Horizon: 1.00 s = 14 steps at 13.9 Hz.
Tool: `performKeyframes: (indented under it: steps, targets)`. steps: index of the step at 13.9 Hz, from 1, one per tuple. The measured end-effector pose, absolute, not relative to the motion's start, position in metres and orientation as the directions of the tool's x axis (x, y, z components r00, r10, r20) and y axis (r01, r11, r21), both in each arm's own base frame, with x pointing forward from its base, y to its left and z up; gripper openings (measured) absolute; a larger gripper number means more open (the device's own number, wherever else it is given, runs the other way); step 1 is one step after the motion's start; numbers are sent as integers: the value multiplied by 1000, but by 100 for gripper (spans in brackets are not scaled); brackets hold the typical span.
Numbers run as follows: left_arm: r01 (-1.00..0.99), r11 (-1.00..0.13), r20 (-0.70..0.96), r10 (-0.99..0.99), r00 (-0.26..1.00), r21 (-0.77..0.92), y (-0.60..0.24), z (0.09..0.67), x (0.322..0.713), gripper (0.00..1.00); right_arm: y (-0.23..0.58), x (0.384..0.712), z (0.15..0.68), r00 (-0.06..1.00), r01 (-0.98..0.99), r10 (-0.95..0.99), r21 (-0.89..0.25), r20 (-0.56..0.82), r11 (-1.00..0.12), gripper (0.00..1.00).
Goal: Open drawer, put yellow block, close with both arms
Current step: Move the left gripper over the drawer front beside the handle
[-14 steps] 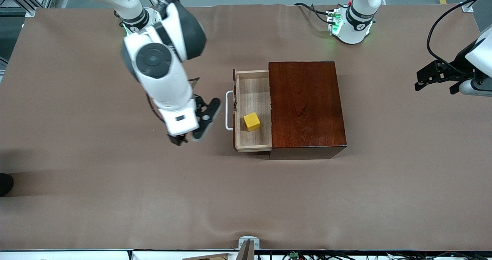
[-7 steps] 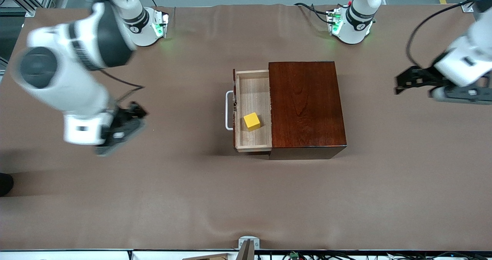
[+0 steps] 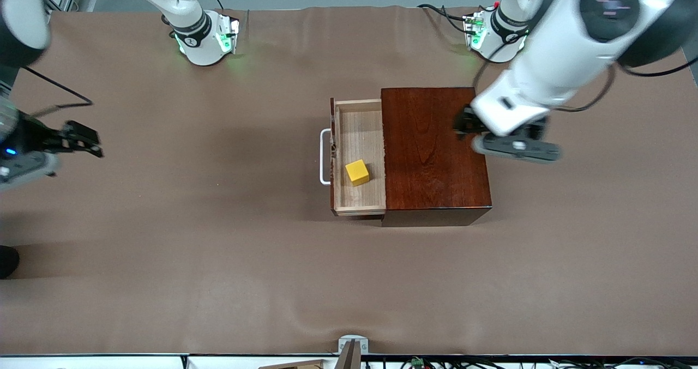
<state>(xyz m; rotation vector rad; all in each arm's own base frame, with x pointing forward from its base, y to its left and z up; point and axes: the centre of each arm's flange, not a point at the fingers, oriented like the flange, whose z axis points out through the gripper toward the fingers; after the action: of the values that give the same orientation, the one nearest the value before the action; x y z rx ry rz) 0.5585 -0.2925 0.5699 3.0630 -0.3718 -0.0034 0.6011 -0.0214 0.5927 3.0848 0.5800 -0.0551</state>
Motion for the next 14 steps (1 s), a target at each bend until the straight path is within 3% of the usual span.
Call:
performKeyframes:
  steps: [7, 11, 14]
  targets:
    - [-579, -814, 95, -573, 814, 51, -432, 532, 513, 100, -27, 553, 605, 991, 109, 110, -16, -72, -994, 100]
    - [-827, -562, 146, -820, 553, -22, -494, 498, 495, 100, -29, 549, 616, 998, 36, 36, -9, -49, -999, 100]
    - [-893, -447, 198, -881, 429, -50, -527, 471, 490, 100, -30, 552, 624, 999, 31, 31, -6, -11, -999, 100]
